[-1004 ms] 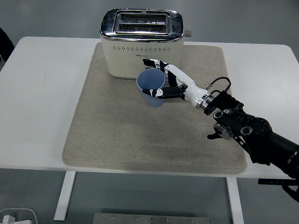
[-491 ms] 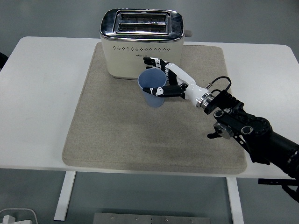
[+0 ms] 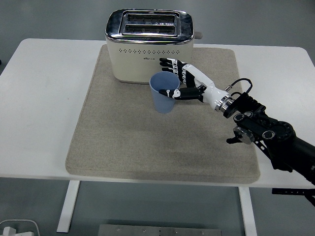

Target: Put the water cup in front of the bread machine

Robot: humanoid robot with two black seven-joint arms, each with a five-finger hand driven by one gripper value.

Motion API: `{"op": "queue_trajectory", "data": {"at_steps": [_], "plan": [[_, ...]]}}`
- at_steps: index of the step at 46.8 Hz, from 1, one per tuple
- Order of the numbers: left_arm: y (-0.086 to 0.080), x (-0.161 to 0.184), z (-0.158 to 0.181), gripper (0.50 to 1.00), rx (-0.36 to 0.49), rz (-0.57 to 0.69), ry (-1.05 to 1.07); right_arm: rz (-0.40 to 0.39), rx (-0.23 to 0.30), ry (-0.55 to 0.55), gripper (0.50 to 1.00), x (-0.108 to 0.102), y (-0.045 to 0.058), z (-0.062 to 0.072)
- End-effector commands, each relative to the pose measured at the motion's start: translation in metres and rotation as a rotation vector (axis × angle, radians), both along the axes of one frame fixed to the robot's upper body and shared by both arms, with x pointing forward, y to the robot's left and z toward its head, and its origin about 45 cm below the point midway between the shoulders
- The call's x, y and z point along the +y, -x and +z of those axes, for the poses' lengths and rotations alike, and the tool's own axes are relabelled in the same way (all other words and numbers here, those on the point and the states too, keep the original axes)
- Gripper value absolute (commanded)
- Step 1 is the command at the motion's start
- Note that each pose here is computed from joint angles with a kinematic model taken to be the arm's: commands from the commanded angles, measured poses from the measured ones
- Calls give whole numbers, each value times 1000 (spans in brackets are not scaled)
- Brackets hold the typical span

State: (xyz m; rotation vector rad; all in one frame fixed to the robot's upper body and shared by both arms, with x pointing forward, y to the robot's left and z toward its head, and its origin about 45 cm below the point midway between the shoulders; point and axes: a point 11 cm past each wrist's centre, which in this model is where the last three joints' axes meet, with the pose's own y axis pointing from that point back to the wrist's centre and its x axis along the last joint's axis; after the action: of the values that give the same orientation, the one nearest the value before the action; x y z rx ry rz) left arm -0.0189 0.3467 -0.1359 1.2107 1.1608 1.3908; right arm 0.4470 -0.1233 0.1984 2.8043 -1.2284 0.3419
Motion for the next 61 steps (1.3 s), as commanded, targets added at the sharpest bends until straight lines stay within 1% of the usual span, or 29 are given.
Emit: {"op": "queue_trajectory", "data": {"at_steps": [1,9,15,23,28,33,35,40,43,55,61], "plan": [[0,0,0,1000,0,0,-1,-2,2,2,917,-4,-1,0],[0,0,0,1000,0,0,-1,-13,2,11,917,-18,-4,2],[0,0,0,1000,0,0,-1,-14,14,-10,917,-31,-7,7],[0,0,0,1000,0,0,1,-25,25,-3,917,-52,-8,8],[0,0,0,1000,0,0,1,-43,43,9,917,-68,-6,1],[0,0,0,1000,0,0,1,-48,57,16,917,-81,-5,-1],[0,0,0,1000,0,0,1,-53,62,20,917,-85,-4,-4],[0,0,0,1000,0,0,-1,-65,63,24,917,-91,-4,-4],[0,1,0,1000,0,0,-2,-92,61,-2,919,-97,-7,-1],[0,0,0,1000,0,0,1,-239,95,-162,919,-121,-17,5],[0,0,0,1000,0,0,1,-316,89,-201,919,-132,-22,9]]}}
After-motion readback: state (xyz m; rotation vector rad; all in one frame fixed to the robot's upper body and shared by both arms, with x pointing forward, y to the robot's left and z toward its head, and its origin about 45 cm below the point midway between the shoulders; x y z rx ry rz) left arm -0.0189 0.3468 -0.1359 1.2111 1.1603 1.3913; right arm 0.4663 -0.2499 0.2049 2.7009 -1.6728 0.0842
